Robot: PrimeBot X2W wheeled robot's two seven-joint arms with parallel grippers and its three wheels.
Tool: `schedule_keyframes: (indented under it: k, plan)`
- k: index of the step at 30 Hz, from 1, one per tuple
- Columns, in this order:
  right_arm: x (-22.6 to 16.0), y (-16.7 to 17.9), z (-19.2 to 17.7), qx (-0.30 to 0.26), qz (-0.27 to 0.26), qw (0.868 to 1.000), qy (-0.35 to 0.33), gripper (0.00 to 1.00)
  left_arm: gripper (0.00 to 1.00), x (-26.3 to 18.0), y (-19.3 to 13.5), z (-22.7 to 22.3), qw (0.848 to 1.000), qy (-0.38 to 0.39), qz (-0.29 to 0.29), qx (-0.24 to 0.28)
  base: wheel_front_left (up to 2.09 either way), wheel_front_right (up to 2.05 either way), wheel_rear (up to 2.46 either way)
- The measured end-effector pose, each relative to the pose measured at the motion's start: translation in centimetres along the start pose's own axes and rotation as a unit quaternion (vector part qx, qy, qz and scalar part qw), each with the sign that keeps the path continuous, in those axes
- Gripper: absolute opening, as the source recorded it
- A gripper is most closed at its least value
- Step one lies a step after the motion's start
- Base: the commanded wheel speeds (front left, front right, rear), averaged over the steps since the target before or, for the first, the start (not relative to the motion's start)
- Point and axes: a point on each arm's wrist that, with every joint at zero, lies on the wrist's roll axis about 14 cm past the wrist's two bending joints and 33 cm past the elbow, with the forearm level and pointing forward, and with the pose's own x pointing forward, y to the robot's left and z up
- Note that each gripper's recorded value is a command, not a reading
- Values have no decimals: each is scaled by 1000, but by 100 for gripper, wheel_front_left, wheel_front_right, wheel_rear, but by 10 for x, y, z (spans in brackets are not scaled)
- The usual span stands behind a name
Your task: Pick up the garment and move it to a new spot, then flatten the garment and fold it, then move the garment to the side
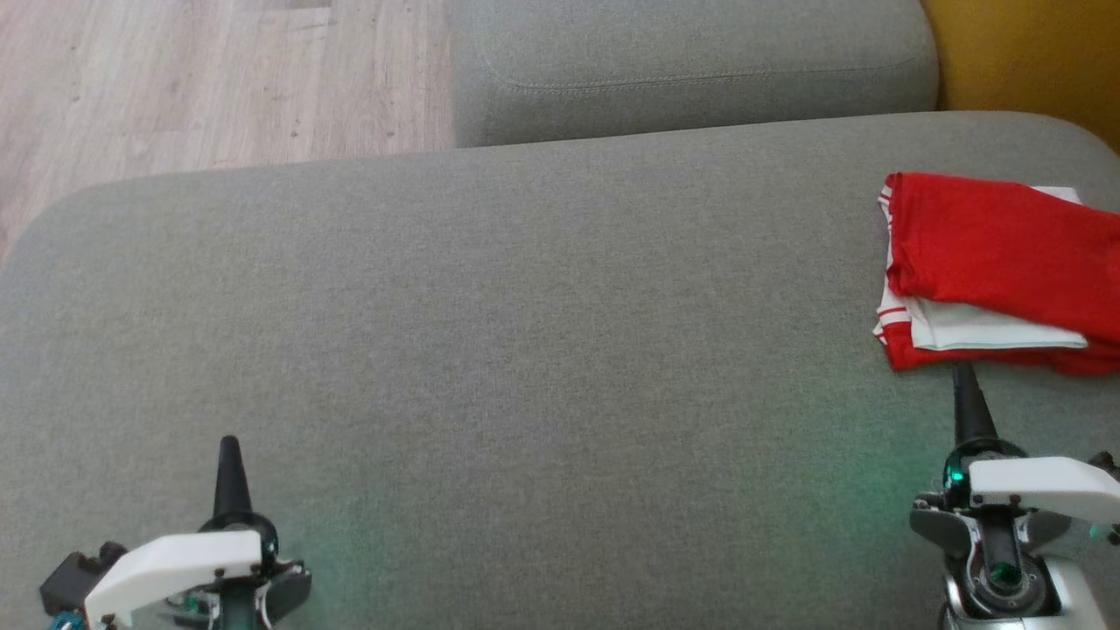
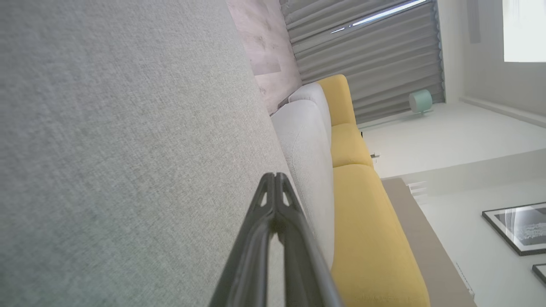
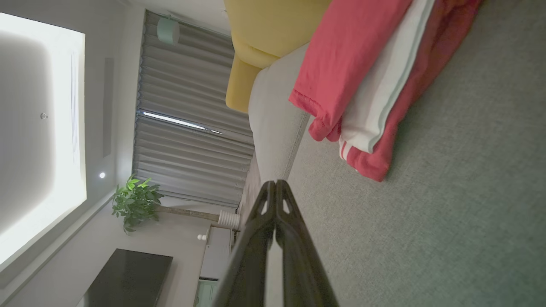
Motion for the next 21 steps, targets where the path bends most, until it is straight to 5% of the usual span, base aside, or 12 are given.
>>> schedule_keyframes:
  k: [21]
  plan:
    - [-1,8,11,111,17,994,-5,0,0,2,-6,9,995,-2,-13,-103,0,0,0]
